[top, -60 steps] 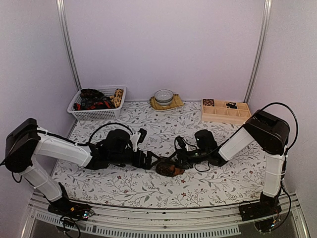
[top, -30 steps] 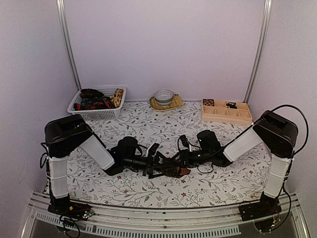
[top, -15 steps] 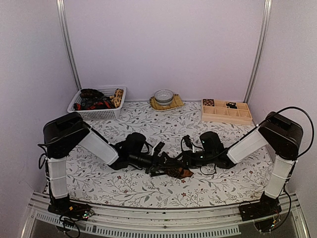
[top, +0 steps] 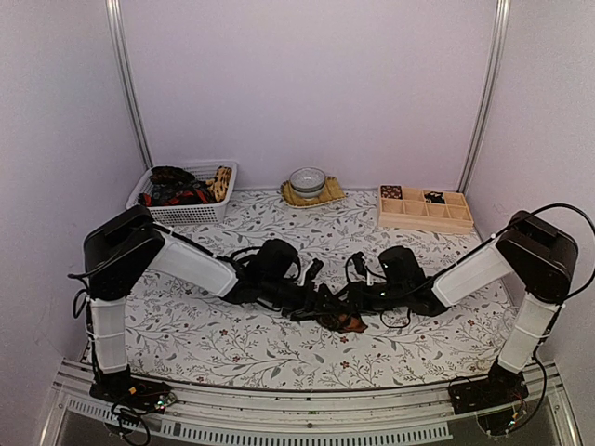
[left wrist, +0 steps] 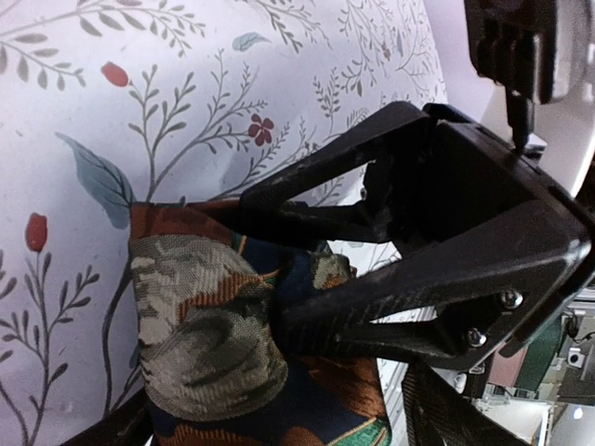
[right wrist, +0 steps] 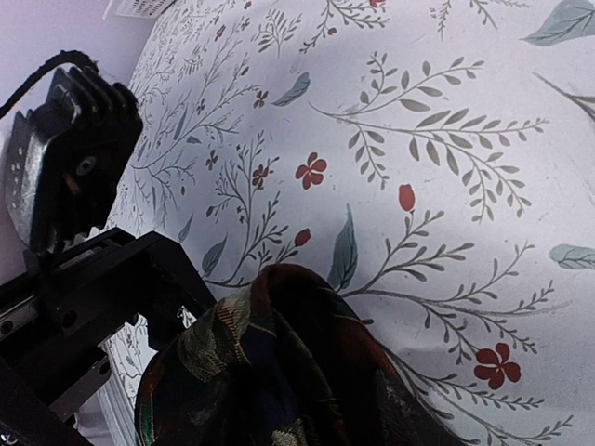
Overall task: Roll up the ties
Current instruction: Roll the tie at the center of the board.
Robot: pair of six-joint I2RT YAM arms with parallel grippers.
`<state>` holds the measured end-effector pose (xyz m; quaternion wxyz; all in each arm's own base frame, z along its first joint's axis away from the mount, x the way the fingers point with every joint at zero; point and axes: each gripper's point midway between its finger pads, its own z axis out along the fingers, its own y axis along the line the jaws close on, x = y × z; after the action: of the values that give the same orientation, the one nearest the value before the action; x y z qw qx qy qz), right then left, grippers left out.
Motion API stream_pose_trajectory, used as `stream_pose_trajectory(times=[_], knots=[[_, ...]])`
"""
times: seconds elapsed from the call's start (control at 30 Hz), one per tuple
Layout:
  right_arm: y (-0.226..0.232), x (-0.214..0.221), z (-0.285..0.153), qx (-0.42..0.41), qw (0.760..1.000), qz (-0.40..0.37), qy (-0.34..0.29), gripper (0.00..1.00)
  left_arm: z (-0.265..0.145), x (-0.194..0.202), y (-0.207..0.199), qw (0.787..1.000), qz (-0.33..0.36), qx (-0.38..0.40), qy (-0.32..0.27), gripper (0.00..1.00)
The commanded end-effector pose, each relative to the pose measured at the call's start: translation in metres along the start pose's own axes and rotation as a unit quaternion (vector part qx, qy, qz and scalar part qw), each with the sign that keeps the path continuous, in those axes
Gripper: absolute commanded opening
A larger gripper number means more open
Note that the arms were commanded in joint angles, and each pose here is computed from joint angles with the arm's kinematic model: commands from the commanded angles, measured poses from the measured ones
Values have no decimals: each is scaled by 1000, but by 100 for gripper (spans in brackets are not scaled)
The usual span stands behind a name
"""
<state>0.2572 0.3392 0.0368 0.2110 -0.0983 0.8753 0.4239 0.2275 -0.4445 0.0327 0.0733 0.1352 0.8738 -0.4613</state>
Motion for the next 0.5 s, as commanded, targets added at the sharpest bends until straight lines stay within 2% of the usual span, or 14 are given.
stream_pose_trajectory(times=[0.0, 0.2, 0.4, 0.47], knots=[[14, 13, -11, -5, 1000, -15, 20, 49, 9, 48, 104, 978, -13, -200, 50, 79], [11, 14, -10, 0, 1000, -9, 20, 50, 15, 58, 108, 970, 36, -230, 70, 79], [13, 5, -16, -7, 1000, 2, 11, 53, 18, 76, 119, 956, 89, -262, 96, 64], [15, 1, -18, -8, 1000, 2, 8, 54, 18, 78, 122, 950, 107, -275, 99, 63]])
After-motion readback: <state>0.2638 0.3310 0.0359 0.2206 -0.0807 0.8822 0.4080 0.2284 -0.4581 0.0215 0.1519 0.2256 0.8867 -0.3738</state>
